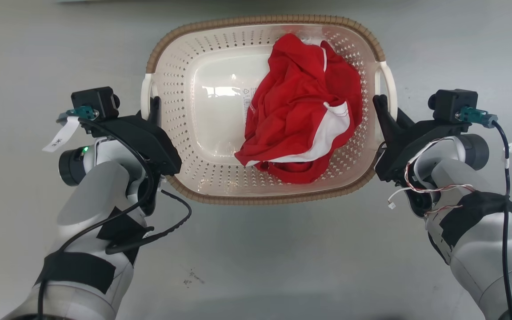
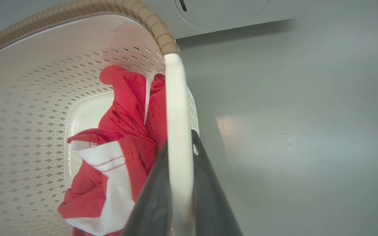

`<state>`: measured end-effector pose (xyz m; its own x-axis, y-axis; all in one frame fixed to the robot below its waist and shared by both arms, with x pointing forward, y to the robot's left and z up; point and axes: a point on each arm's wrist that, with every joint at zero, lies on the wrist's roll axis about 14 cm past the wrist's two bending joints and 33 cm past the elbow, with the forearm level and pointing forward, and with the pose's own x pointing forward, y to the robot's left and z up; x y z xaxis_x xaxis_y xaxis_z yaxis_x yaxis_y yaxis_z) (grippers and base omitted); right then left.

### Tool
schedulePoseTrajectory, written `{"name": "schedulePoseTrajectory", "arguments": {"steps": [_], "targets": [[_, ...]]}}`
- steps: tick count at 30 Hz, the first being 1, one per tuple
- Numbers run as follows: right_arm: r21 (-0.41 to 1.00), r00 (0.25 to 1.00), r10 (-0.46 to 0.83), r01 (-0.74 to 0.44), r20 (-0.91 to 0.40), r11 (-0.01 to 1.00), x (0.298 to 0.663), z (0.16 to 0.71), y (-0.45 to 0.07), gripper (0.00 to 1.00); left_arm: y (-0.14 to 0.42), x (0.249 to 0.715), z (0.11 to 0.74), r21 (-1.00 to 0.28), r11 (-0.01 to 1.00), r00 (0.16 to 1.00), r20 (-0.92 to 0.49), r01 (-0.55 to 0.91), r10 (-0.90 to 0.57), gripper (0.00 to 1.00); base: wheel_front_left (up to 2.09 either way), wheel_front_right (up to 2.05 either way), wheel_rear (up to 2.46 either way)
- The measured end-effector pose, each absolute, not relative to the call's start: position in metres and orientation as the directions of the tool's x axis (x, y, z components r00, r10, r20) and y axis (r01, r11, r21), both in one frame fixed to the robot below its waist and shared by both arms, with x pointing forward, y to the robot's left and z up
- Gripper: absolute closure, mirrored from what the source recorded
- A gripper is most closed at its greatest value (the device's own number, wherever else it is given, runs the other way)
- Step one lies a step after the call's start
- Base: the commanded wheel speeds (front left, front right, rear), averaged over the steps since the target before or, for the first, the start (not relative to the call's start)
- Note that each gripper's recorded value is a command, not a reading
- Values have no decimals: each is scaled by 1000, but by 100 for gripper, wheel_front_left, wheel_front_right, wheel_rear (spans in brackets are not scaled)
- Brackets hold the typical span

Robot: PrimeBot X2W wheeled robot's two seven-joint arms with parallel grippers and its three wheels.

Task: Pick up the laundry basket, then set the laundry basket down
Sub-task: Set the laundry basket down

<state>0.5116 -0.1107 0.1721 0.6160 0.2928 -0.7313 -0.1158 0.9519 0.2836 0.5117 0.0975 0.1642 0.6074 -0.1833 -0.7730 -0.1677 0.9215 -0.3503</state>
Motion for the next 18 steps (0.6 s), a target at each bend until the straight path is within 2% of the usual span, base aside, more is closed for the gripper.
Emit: {"name": "schedulePoseTrajectory", "arguments": {"steps": [7,18], "targets": [[271,591,275,-97,-758,958,504,152,-114,100,95,507,148,-344,923,585,-790,-172,-185,100,0,0,0],[266,589,273,-100,-761,959,506,149,-113,100,97,504,144,-340,924,574,-797,-175,-185,100,0,0,0]]}}
